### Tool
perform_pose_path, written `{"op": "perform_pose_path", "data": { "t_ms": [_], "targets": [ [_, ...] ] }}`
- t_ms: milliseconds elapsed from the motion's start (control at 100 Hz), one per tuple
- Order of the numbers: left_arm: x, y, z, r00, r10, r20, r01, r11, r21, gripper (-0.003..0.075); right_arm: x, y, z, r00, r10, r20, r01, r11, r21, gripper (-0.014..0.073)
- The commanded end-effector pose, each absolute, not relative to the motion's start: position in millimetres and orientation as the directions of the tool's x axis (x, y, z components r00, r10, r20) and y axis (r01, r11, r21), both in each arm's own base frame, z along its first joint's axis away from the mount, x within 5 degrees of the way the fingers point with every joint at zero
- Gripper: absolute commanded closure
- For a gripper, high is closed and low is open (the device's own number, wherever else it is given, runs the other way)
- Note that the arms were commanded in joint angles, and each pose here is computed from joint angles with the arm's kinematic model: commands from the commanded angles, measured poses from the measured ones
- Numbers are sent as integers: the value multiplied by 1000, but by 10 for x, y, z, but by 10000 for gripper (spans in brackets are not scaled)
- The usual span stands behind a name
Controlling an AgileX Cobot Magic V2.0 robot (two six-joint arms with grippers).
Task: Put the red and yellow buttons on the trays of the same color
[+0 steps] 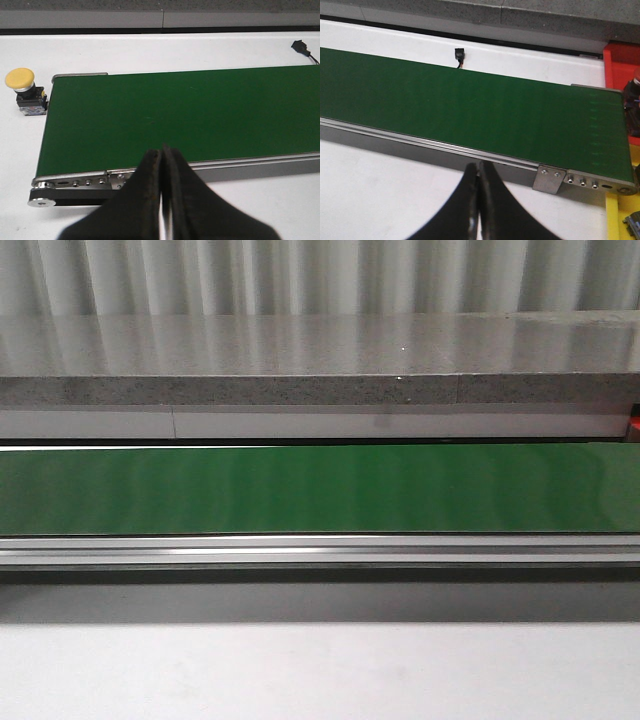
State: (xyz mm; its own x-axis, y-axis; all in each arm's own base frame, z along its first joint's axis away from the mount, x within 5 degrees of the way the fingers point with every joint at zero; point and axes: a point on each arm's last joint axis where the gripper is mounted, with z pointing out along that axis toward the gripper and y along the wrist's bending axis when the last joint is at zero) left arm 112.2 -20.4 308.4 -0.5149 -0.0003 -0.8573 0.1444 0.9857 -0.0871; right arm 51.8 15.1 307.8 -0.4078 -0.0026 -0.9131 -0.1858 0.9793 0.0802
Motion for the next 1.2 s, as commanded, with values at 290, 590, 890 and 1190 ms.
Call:
{"op": "perform_pose_path", "data": {
  "t_ms": [290, 590, 890, 1190],
  "targets": [
    [1222, -196, 3321, -343, 9, -939, 147, 988, -44, 740, 492, 143, 3187, -331, -1, -944, -189, 980, 65, 662],
    [1647, -162, 3507, -409, -85, -909, 49, 992, -114, 740, 488, 144, 3176, -343, -4, -939, -190, 980, 65, 662],
    [2129, 307, 3418, -584, -196, -787, -210, 974, -87, 607, 486, 144, 3170, -350, -5, -937, -191, 979, 65, 662],
    [2281, 673, 3303, -700, -344, -626, -379, 922, -83, 131, 484, 145, 3166, -353, -6, -935, -191, 979, 66, 662]
  ]
}}
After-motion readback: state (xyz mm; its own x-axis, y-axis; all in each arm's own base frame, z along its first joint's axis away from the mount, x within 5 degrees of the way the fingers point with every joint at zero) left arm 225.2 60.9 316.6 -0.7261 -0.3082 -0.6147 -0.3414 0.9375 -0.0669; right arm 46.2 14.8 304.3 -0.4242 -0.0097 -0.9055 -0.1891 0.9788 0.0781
